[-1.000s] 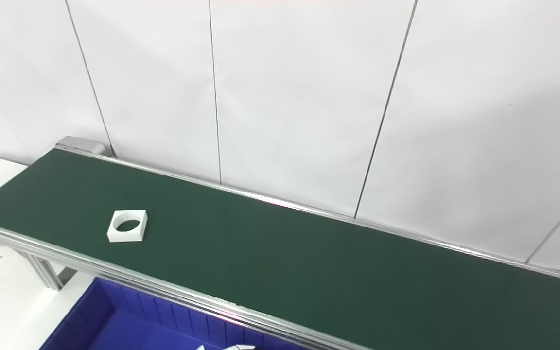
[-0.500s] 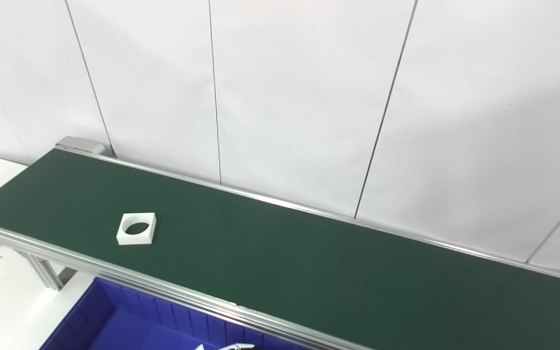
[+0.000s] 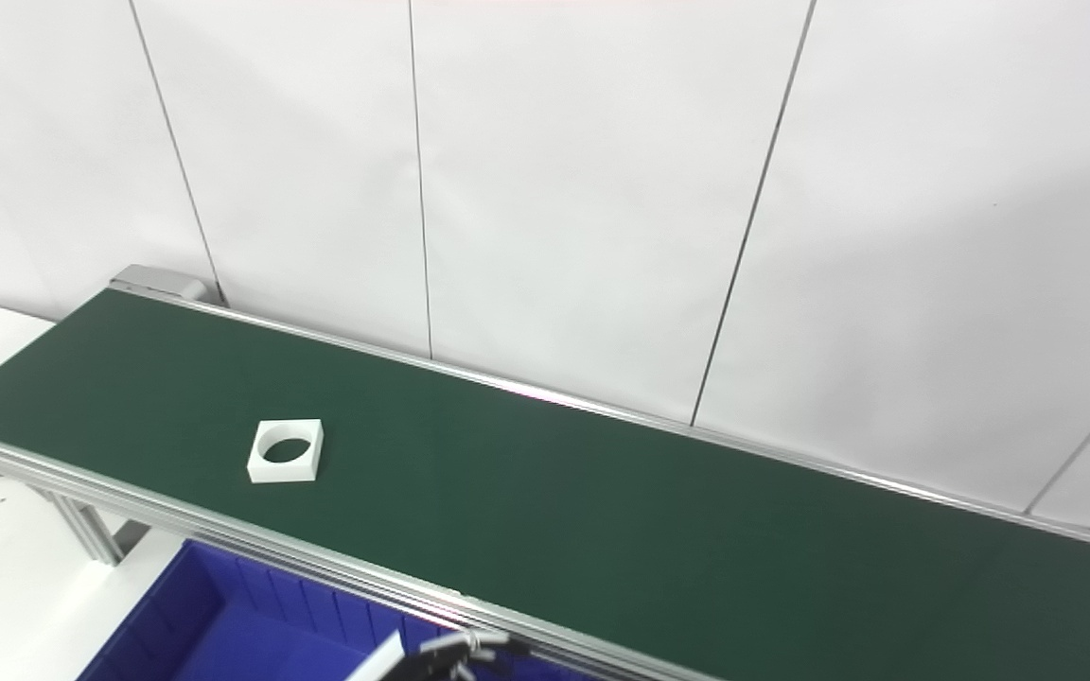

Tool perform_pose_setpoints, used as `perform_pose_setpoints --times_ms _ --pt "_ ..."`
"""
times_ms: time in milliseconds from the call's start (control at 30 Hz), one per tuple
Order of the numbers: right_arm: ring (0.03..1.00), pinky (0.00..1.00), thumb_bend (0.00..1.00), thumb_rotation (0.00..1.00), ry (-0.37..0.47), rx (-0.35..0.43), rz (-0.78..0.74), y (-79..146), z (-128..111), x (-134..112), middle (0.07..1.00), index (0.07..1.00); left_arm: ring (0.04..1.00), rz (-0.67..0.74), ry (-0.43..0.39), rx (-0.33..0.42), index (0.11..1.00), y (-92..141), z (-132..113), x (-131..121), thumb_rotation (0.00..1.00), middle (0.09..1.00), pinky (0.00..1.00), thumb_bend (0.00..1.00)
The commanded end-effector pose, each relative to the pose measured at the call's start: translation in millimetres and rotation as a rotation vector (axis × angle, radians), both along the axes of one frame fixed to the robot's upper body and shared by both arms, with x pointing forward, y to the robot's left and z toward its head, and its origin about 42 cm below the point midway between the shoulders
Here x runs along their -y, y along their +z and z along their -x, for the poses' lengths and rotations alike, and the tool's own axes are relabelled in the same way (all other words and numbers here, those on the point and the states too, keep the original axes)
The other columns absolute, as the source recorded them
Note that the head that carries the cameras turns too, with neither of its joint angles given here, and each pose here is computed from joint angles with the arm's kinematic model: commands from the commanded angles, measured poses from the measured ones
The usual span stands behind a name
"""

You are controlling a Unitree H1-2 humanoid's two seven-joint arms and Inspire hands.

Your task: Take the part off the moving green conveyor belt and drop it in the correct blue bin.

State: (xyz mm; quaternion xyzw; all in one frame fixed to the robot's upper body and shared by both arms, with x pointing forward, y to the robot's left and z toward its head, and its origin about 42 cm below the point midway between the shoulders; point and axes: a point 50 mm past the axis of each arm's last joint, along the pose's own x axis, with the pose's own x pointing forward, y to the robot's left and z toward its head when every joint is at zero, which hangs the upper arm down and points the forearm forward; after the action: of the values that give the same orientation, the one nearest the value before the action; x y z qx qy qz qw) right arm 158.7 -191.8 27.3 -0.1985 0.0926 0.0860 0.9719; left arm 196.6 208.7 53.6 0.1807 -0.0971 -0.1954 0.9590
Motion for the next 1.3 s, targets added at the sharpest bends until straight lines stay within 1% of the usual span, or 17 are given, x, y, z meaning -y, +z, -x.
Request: perform_pose_setpoints --times_ms 0,100,133,167,400,467,567,667,767,833,900,1067,1100,1167,1233,1267 --pt "0.83 0.77 0.76 0.0 0.006 0.092 -0.034 9.1 -8.3 -3.2 0.838 0.837 0.747 0.039 -0.012 0.116 0.775 29.9 -11.2 -9.6 0.18 0.816 0.58 0.87" --pt "0.827 0.77 0.76 0.0 0.003 0.094 -0.034 8.0 -10.2 -4.0 0.833 0.834 0.756 0.014 -0.014 0.214 0.764 56.1 -20.8 -19.0 0.17 0.804 0.63 0.87" --pt "0.828 0.77 0.76 0.0 0.002 0.094 -0.034 7.7 -11.1 -4.3 0.835 0.835 0.772 0.001 -0.018 0.248 0.78 65.5 -24.8 -23.4 0.21 0.814 0.66 0.86" --pt "0.828 0.77 0.76 0.0 0.002 0.093 -0.035 7.4 -11.7 -4.5 0.836 0.835 0.775 -0.007 -0.021 0.267 0.786 71.0 -27.2 -26.1 0.22 0.818 0.67 0.86" --pt "0.817 0.75 0.77 0.0 -0.001 0.124 -0.039 3.9 -14.5 -5.6 0.825 0.827 0.779 -0.064 -0.023 0.329 0.81 102.9 -43.8 -41.2 0.26 0.841 0.64 0.83" --pt "0.817 0.75 0.77 0.0 -0.006 0.124 -0.04 4.7 -14.4 -6.2 0.826 0.827 0.782 -0.092 -0.013 0.348 0.816 111.3 -50.5 -46.2 0.31 0.848 0.62 0.83" --pt "0.811 0.74 0.77 0.0 -0.01 0.129 -0.044 4.8 -15.2 -6.9 0.819 0.82 0.794 -0.135 0.005 0.373 0.826 121.5 -58.2 -51.9 0.34 0.857 0.61 0.8" --pt "0.811 0.74 0.77 0.0 -0.011 0.129 -0.049 4.0 -15.9 -7.7 0.819 0.819 0.81 -0.193 0.036 0.396 0.837 131.1 -68.9 -60.8 0.33 0.87 0.64 0.77" --pt "0.812 0.73 0.77 0.0 -0.008 0.131 -0.043 3.8 -16.2 -8.1 0.82 0.82 0.82 -0.236 0.087 0.386 0.84 134.5 -79.5 -71.7 0.35 0.877 0.66 0.75" --pt "0.808 0.73 0.77 0.0 -0.006 0.132 -0.043 4.0 -16.6 -8.1 0.82 0.82 0.845 -0.265 0.12 0.364 0.852 134.2 -86.5 -80.4 0.36 0.889 0.71 0.73" --pt "0.807 0.74 0.77 0.0 -0.007 0.133 -0.046 4.0 -16.7 -8.1 0.82 0.819 0.853 -0.298 0.149 0.348 0.858 133.3 -92.9 -87.6 0.38 0.891 0.74 0.73" --pt "0.799 0.72 0.77 0.0 -0.008 0.144 -0.046 4.1 -18.3 -8.6 0.813 0.814 0.863 -0.363 0.208 0.307 0.875 126.5 -114.9 -105.0 0.43 0.902 0.77 0.73" --pt "0.798 0.72 0.77 0.0 -0.006 0.149 -0.045 3.8 -18.9 -8.9 0.813 0.814 0.864 -0.366 0.227 0.29 0.877 125.3 -122.6 -109.6 0.43 0.903 0.78 0.74" --pt "0.793 0.72 0.77 0.0 -0.003 0.156 -0.046 3.2 -20.0 -9.6 0.807 0.808 0.868 -0.369 0.252 0.266 0.88 125.2 -136.1 -116.6 0.41 0.912 0.79 0.75" --pt "0.791 0.72 0.78 0.0 -0.002 0.159 -0.05 2.9 -20.7 -10.5 0.807 0.805 0.876 -0.377 0.269 0.244 0.887 126.4 -148.9 -122.1 0.37 0.919 0.79 0.76" --pt "0.791 0.72 0.78 0.0 -0.002 0.16 -0.052 2.9 -21.0 -10.8 0.807 0.805 0.877 -0.382 0.276 0.235 0.888 126.9 -153.7 -124.1 0.36 0.92 0.79 0.76"
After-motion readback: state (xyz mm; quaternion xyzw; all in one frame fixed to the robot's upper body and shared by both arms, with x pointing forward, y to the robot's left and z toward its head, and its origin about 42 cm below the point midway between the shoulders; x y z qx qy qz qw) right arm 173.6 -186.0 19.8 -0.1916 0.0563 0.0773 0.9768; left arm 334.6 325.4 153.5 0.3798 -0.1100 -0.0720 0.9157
